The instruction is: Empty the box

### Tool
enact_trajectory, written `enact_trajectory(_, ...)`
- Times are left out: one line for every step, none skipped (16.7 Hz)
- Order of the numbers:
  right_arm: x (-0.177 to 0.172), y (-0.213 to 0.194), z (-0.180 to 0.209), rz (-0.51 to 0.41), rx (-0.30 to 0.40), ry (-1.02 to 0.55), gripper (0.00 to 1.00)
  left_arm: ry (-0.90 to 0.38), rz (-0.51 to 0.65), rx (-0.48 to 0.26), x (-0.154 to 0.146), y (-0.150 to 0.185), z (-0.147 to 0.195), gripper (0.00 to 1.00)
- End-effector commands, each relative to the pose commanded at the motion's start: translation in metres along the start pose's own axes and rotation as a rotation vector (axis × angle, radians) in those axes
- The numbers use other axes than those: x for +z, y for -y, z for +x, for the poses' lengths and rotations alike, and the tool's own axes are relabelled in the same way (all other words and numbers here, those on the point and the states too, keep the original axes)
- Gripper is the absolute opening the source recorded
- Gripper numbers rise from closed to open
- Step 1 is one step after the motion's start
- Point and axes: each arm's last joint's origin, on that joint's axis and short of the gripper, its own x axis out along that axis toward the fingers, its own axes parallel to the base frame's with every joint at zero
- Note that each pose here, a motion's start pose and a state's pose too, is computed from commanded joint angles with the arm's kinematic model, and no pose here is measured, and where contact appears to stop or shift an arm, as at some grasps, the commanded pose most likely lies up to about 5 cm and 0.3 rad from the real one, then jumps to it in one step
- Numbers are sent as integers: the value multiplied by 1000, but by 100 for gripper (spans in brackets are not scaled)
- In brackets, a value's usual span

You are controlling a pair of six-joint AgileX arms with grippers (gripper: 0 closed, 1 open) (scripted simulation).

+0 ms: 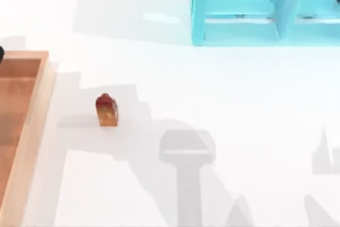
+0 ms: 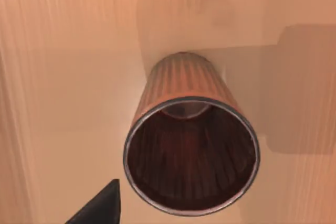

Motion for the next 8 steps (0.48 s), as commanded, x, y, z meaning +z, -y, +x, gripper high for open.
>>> enact_trajectory(0,0,0,0,0,0,100,7,0,2,1,0,11,100)
enact_trajectory(0,0,0,0,0,0,100,11,0,2,1,0,24,100)
enact_trajectory(0,0,0,0,0,0,100,9,0,2,-1,0,36,100)
enact_trajectory(0,0,0,0,0,0,100,6,0,1,-2,0,46,100)
enact_trajectory(0,0,0,0,0,0,100,4,0,1,-3,0,52,100)
enact_trajectory(0,0,0,0,0,0,100,2,0,1,-4,0,56,100)
enact_trajectory(0,0,0,0,0,0,100,2,0,0,-4,0,57,100)
enact_trajectory(0,0,0,0,0,0,100,2,0,0,-4,0,57,100)
